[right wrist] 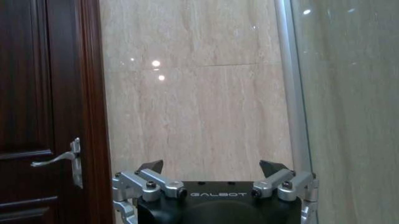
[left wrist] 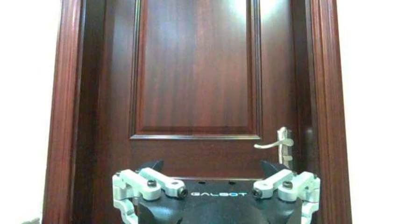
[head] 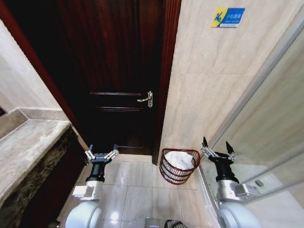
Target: Discard the used towel into the hamper.
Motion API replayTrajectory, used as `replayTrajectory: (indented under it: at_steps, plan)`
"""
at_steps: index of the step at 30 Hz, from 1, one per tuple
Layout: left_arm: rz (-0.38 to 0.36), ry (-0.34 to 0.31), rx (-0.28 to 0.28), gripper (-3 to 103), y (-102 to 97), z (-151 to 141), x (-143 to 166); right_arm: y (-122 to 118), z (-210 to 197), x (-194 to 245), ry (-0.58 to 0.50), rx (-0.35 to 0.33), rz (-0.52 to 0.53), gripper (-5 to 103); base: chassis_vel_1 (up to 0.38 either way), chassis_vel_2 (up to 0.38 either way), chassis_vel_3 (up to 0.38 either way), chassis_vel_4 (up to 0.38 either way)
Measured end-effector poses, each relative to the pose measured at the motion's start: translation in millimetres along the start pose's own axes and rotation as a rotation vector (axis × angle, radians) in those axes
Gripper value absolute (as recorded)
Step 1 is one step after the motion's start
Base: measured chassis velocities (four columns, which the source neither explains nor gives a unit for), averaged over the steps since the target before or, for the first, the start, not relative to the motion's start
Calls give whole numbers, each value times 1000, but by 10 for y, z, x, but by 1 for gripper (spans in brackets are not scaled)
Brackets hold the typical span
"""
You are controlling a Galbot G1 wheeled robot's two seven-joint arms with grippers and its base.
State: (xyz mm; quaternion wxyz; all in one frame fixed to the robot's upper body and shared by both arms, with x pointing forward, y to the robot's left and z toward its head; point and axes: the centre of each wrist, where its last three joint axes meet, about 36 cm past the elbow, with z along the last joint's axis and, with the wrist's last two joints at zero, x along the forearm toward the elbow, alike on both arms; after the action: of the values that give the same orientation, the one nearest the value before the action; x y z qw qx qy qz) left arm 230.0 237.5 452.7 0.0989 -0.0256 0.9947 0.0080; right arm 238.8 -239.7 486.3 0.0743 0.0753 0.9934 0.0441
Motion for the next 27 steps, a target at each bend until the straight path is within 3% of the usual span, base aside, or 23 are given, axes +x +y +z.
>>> replayTrajectory:
  at_steps: [27]
  plan:
    - [-9, 11, 2, 100, 4, 53, 9, 7, 31, 16, -2, 6, -1, 100, 48, -50, -55, 52]
